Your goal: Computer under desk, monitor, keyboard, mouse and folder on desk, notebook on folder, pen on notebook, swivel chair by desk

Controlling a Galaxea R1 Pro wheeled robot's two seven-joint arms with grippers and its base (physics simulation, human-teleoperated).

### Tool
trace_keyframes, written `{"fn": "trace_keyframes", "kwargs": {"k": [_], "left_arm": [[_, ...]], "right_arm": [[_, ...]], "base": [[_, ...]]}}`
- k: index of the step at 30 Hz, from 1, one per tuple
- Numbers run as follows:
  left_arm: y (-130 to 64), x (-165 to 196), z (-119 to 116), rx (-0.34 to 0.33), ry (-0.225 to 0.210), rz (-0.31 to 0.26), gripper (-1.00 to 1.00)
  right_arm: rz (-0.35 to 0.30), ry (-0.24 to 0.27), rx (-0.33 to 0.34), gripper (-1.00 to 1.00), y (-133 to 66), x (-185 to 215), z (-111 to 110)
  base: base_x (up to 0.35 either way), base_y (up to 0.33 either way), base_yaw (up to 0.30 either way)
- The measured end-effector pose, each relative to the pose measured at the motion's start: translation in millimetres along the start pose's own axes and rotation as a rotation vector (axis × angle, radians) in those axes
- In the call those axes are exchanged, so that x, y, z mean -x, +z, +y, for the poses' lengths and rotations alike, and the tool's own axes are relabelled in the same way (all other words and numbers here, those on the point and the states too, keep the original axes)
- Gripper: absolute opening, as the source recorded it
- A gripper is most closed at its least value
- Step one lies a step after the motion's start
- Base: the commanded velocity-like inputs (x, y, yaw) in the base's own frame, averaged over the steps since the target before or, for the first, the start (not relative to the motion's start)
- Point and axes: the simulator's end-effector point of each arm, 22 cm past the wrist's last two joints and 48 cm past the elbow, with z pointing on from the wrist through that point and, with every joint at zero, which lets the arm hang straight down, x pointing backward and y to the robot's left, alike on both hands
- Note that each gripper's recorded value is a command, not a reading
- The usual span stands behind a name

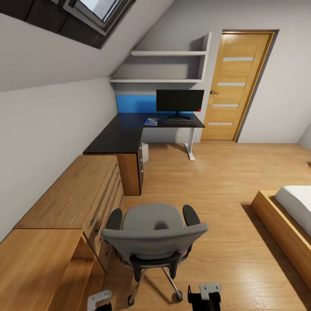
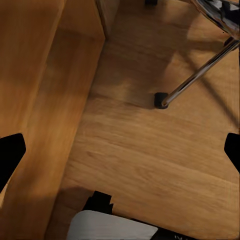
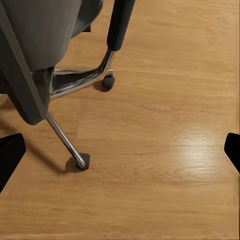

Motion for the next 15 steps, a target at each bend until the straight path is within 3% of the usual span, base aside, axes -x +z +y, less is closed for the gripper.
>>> {"fn": "trace_keyframes", "kwargs": {"k": [8,15], "left_arm": [[10.9,-26,3,0.010,0.017,0.062,1.00],[19.5,-44,10,0.026,0.018,0.021,1.00]], "right_arm": [[0.044,-0.036,-0.011,1.00,9.9,-16,-6],[0.079,-0.057,-0.018,1.00,12.4,-38,-6]], "base": [[0.000,0.000,0.000],[0.000,0.000,0.000]]}}
